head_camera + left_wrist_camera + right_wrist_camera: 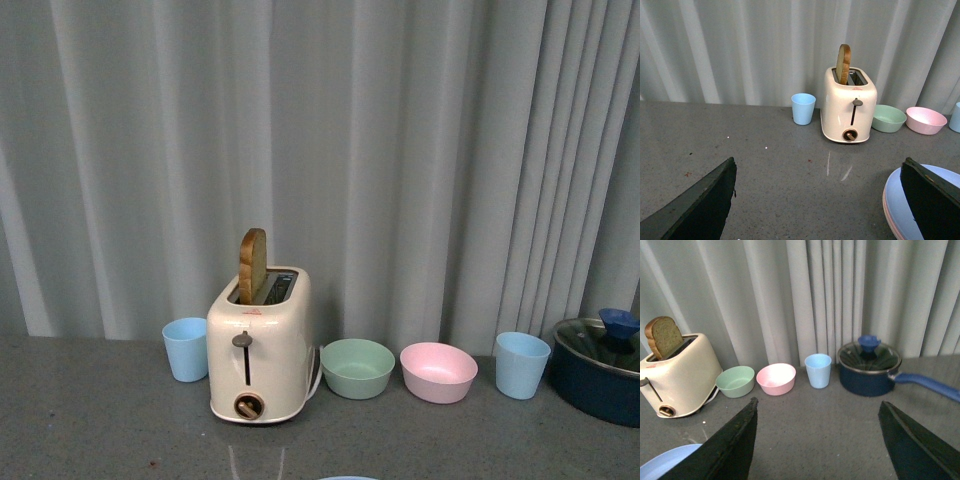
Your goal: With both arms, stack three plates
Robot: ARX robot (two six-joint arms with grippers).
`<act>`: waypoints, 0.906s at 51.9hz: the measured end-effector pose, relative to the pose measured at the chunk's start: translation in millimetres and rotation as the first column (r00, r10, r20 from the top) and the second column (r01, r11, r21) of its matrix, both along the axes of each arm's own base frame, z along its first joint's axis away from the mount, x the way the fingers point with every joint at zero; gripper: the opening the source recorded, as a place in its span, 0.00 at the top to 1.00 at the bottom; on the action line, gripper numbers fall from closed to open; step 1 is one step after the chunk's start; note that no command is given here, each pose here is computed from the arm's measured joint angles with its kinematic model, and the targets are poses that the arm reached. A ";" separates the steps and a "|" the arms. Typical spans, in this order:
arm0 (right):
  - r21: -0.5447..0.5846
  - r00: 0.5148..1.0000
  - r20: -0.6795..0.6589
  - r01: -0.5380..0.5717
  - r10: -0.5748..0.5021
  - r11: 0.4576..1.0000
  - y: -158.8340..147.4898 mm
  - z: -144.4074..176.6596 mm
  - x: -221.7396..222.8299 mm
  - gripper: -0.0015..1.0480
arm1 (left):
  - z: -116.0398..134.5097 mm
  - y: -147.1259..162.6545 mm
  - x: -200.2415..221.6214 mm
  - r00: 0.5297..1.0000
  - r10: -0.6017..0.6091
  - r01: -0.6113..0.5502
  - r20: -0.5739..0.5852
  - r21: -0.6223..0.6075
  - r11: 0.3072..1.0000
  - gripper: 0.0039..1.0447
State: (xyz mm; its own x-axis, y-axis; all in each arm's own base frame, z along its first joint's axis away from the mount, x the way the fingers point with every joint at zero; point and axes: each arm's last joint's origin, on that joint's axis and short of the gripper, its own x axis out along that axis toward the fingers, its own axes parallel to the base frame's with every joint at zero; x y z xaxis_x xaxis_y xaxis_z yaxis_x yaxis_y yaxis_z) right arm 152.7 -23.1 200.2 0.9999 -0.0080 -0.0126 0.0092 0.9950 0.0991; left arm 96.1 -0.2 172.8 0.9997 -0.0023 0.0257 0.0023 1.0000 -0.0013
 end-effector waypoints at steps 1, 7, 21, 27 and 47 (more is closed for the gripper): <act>-0.018 1.000 0.007 0.000 0.001 1.000 1.1 -0.6 -1.8 0.36 | 0.0 0.0 0.0 1.000 0.000 0.000 0.000 0.000 1.000 0.06; -0.073 1.000 0.005 -0.002 0.003 0.997 7.4 -10.0 -10.2 0.60 | 0.0 0.0 0.0 1.000 0.000 0.000 0.000 0.000 1.000 0.06; -0.096 1.000 0.007 -0.003 0.004 0.995 21.7 -19.8 -22.3 0.97 | 0.0 0.0 0.0 1.000 0.000 0.000 0.000 0.000 1.000 0.06; -0.096 1.000 0.004 -0.007 0.008 0.995 22.7 -23.8 -27.0 0.97 | 0.0 0.0 0.0 1.000 0.000 0.000 0.000 0.000 1.000 0.06; -0.097 1.000 0.022 -0.005 0.007 0.995 22.8 -31.4 -38.7 0.97 | 0.0 0.0 0.0 1.000 0.000 0.000 0.000 0.000 1.000 0.06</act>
State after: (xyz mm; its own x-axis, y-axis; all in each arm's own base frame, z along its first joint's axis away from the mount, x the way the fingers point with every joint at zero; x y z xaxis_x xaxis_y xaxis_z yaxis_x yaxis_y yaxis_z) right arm 114.0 -0.3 168.8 0.9999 -0.0019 0.0105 0.0019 1.0000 0.0025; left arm 96.1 -0.2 172.8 0.9997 -0.0023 0.0261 0.0023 1.0000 -0.0013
